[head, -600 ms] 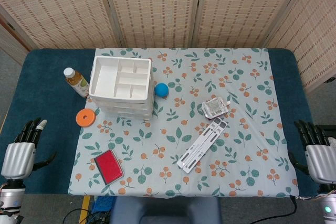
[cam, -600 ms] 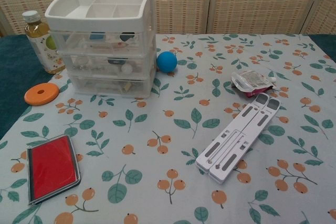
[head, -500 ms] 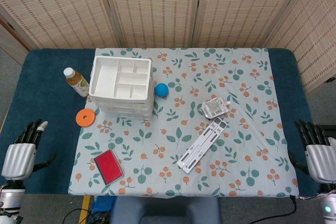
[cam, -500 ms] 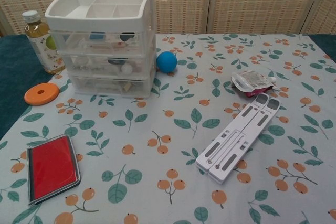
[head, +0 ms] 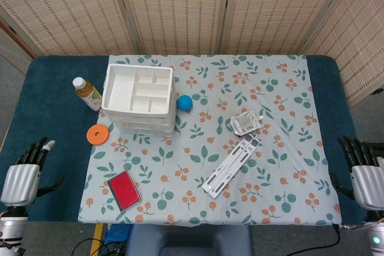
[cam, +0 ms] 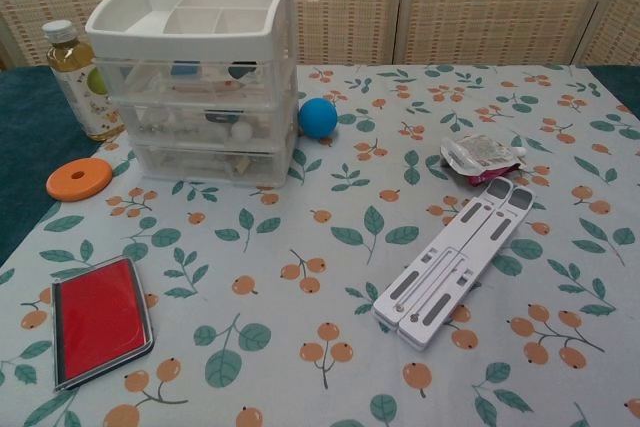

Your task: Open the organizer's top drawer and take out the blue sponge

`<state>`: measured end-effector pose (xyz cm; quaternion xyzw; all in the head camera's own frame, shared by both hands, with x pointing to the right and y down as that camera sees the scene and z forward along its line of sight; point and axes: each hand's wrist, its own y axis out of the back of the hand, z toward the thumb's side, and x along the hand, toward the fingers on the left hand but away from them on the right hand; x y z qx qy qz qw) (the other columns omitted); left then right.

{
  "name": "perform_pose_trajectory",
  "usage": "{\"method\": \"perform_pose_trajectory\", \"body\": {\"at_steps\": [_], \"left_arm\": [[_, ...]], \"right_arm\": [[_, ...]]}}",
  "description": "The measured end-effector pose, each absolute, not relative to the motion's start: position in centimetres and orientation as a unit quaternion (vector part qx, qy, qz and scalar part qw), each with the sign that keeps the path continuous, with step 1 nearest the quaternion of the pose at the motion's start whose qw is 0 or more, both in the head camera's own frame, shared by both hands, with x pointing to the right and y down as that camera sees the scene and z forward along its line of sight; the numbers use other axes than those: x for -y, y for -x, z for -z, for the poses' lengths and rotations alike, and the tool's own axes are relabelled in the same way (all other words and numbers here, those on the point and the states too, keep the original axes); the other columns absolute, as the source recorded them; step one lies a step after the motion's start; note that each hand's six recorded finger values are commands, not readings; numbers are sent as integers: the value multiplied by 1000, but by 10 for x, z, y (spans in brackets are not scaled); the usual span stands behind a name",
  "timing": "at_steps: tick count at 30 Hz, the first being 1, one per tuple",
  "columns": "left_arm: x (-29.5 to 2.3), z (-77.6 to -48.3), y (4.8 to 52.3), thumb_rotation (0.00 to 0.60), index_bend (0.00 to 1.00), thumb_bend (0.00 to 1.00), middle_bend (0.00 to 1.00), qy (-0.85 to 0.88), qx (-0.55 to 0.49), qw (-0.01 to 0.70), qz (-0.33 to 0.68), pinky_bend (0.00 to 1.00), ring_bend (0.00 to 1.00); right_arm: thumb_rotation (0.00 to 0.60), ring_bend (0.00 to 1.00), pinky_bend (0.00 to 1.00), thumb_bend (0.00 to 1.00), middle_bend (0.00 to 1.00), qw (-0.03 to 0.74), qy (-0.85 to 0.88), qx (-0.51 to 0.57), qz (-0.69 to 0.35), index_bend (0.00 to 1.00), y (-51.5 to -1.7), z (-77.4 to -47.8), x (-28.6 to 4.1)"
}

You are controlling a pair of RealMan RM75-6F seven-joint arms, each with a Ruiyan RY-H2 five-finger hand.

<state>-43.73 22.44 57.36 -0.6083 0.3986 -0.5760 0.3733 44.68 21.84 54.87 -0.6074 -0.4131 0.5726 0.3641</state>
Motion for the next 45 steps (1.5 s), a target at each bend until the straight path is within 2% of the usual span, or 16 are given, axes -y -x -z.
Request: {"method": "perform_pose_trajectory", "body": {"at_steps": [4,9,12,18,23,29,38,45], "left_arm": [[-218,-577,429,600,189,214,183,628,-405,364,557,358,199],[-207,-582,413,600,259,214,335,663,-408,347,524,596,355],[-201,-587,400,600,314,214,440,690,-410,328,498,789,473],[-192,-604,369,600,392,213,624,749,-417,264,443,979,692],[-186,-621,335,600,420,214,823,794,-425,196,387,1000,863],[-188,-645,291,600,374,243,946,839,-420,107,330,1000,993],[-197,-667,252,600,203,277,988,857,-435,-12,278,1000,1000],[-209,-682,228,600,126,285,991,845,-457,-127,246,1000,1000]], "right_arm": [[600,0,23,369,37,369,606,414,-569,0,-446,-545,-215],[600,0,23,374,37,374,606,418,-565,0,-443,-540,-209],[600,0,23,375,37,376,605,417,-565,0,-443,-537,-207],[600,0,23,376,37,371,606,413,-570,0,-441,-536,-208],[600,0,23,376,37,368,608,408,-573,0,-440,-537,-208],[600,0,23,378,37,367,608,408,-573,0,-438,-534,-208],[600,0,23,382,37,364,612,407,-572,0,-435,-536,-209],[600,0,23,386,37,365,617,404,-568,0,-432,-538,-208]]}}
